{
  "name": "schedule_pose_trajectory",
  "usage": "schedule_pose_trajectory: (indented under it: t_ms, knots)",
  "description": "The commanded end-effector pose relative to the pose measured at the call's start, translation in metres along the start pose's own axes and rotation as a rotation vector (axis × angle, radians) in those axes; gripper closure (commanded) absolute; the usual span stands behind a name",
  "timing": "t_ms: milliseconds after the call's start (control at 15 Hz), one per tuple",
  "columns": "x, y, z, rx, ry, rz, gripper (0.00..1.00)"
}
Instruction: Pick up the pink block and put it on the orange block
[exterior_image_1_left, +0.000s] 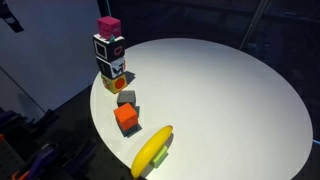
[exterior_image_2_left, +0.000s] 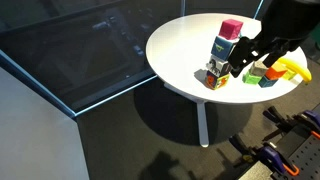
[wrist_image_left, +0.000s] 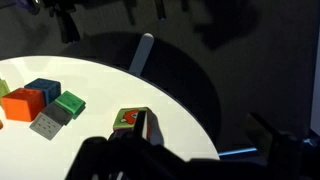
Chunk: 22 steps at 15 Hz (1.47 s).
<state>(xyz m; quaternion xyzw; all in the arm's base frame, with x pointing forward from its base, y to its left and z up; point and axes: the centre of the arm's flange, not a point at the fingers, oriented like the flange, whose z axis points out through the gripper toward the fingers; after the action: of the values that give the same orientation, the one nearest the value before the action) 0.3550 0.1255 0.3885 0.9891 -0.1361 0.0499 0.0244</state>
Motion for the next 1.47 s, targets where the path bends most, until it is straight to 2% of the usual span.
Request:
schedule_pose_trajectory:
  t_ms: [0,733,1400]
  knots:
    - [0.0,0.0,0.0,0.0,0.0,0.0,0.0]
    - [0.0,0.0,0.0,0.0,0.0,0.0,0.0]
    - [0.03,0.026,-0.024,0.097,-0.024,0.035,0.0]
